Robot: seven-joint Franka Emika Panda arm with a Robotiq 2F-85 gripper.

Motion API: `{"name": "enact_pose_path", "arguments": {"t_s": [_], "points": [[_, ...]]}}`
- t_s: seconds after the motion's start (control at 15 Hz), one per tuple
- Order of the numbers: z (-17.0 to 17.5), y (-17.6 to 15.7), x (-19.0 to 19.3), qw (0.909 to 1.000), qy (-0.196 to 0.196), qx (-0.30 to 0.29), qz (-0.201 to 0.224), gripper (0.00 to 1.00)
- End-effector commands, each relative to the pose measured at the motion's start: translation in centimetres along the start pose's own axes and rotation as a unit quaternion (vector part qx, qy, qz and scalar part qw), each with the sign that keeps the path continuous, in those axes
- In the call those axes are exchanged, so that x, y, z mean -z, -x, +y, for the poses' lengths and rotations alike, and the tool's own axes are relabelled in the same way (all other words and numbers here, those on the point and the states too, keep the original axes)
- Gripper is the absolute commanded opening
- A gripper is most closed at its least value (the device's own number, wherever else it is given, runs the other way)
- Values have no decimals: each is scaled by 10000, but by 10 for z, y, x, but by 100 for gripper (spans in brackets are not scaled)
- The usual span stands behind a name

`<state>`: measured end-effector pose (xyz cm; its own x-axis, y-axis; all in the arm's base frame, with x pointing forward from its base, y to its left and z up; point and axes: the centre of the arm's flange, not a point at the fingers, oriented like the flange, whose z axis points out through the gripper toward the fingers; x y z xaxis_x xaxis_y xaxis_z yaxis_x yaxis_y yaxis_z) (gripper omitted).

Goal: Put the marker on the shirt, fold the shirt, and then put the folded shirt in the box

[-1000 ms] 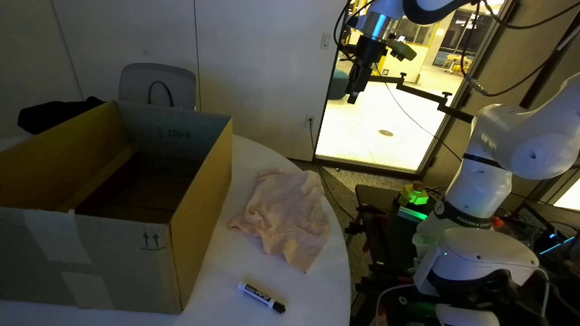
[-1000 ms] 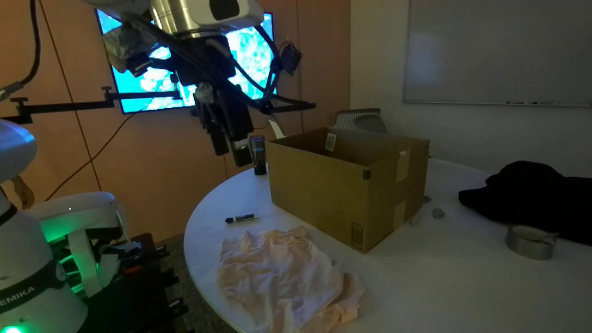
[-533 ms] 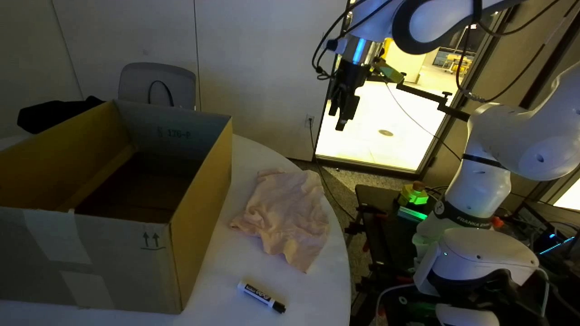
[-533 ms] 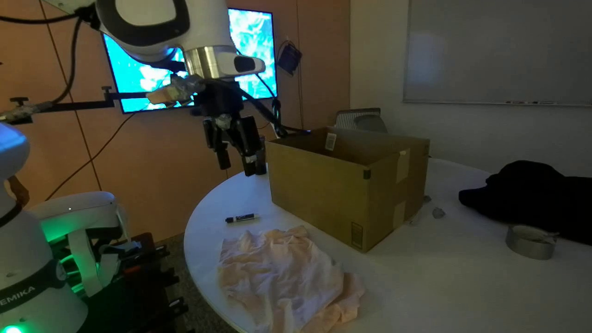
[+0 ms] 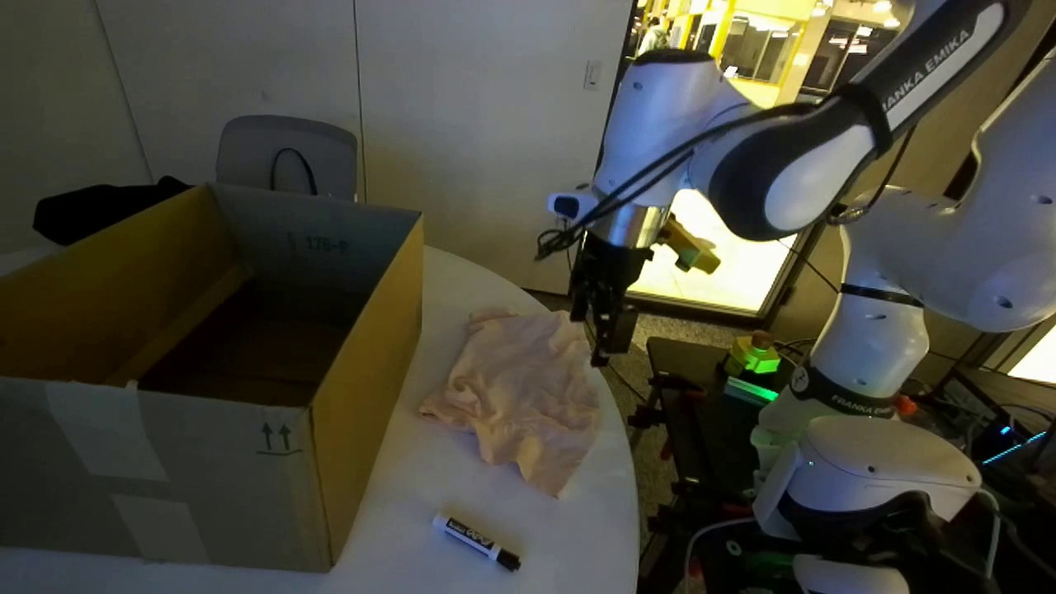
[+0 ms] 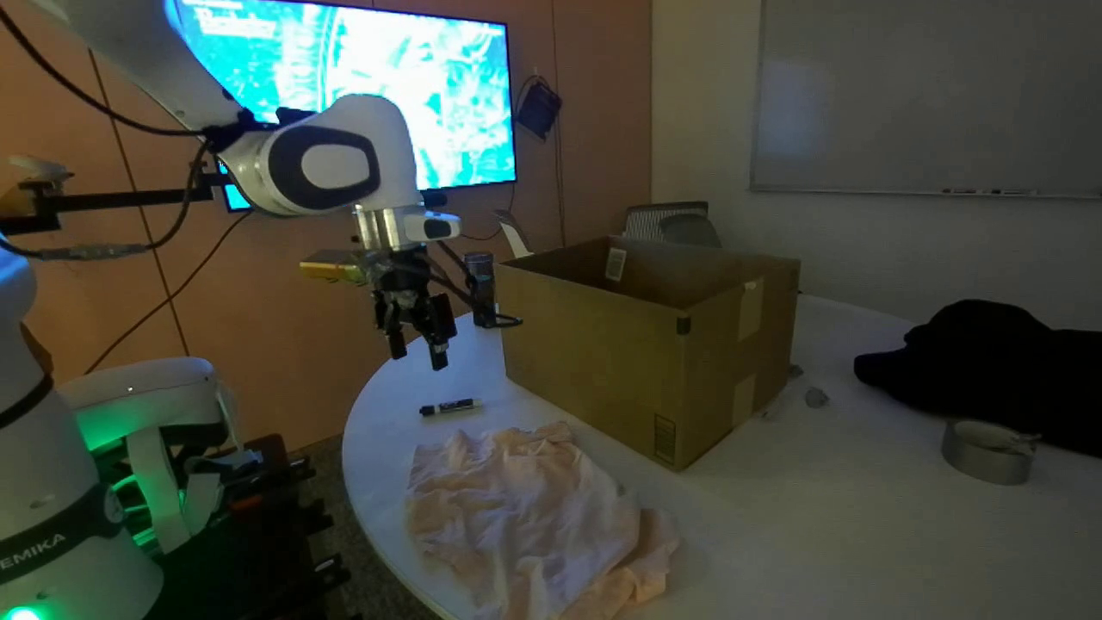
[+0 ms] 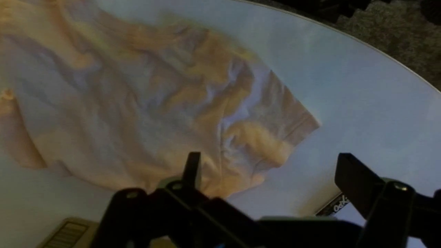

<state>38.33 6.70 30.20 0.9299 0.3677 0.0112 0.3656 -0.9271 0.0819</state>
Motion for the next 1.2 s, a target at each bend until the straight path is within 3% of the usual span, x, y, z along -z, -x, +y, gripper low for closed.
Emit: {"name": "enact_pose_path", "arguments": {"t_s": [0.0,0.33,0.67,1.13], "points": [[-40,-46,-47,9996,-150,-253,49,100],[-85,-86,-99,9957,-347,-786,355,100],[-128,-112,-128,9902,-574,-1228,349,100],[-164,-141,-172,9866,-499,-1519,315,100]]}}
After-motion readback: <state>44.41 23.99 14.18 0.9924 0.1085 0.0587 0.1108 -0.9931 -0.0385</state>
